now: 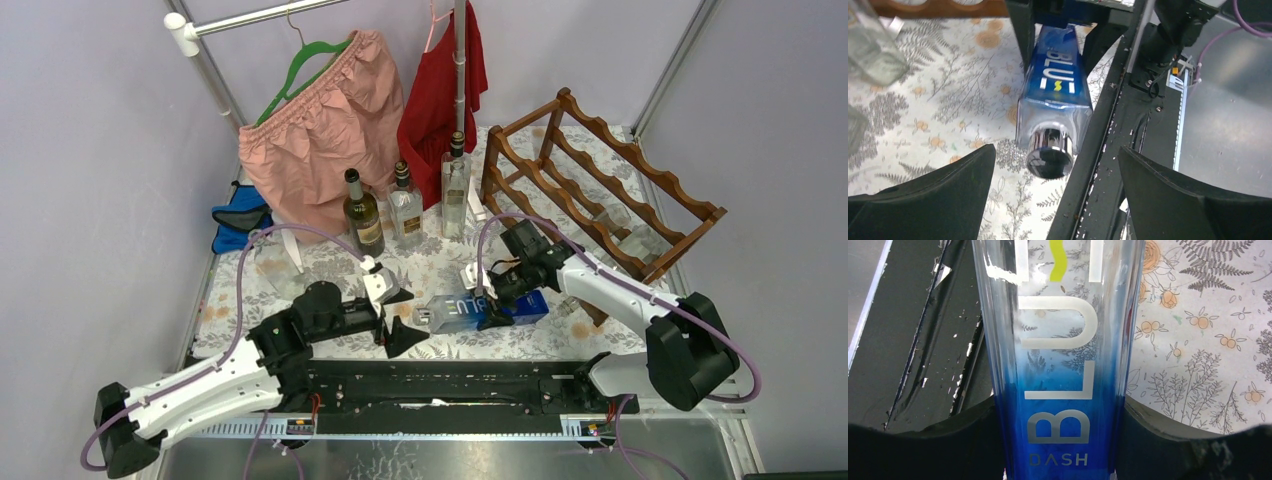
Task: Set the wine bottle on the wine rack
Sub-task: Pick up the wine bottle from the center of the board.
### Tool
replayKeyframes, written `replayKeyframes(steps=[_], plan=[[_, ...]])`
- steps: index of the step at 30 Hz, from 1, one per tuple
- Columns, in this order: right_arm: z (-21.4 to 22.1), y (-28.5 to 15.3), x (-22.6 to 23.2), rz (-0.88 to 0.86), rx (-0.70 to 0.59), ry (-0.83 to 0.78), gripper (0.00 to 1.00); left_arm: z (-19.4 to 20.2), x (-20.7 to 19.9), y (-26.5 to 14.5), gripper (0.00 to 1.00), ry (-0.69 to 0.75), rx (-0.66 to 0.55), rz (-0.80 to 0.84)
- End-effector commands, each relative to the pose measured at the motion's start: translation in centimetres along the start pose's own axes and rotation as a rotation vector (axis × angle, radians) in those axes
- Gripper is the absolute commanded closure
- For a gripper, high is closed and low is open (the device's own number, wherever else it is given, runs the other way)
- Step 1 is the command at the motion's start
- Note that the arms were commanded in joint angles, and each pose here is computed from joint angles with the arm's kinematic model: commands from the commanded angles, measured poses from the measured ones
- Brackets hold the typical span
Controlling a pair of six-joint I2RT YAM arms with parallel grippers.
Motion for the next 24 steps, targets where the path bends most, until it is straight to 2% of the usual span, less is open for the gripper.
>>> replayKeyframes(steps=[1,7,14,24], plan=[[-2.9,0.3,0.1,-0.041,-0.088,-0.075,1.0,-2.6,-1.1,0.8,0.01,0.168,-0.095,0.109],[-3.3,0.4,0.2,-0.048,-0.094,-0.065,1.0,-0.6,-0.8,3.9,0.01,0.074,-0.061,0.125],[-3.2,0.8,0.5,-0.089,-0.11,-0.028,1.0,-0.4,-0.3,4.0,0.03,0.057,-0.108,0.091],[-3.1,1.1,0.3,-0.104,-0.102,0.026,1.0,2.0,0.1,4.9,0.06,0.042,-0.044,0.079]])
Point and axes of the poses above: each gripper's point midway between its finger pads, its own y axis out along the fingers, its own x axis along the line the jaws close on, z = x × y, the point moved 3 cm from there along -y, back along the fingers
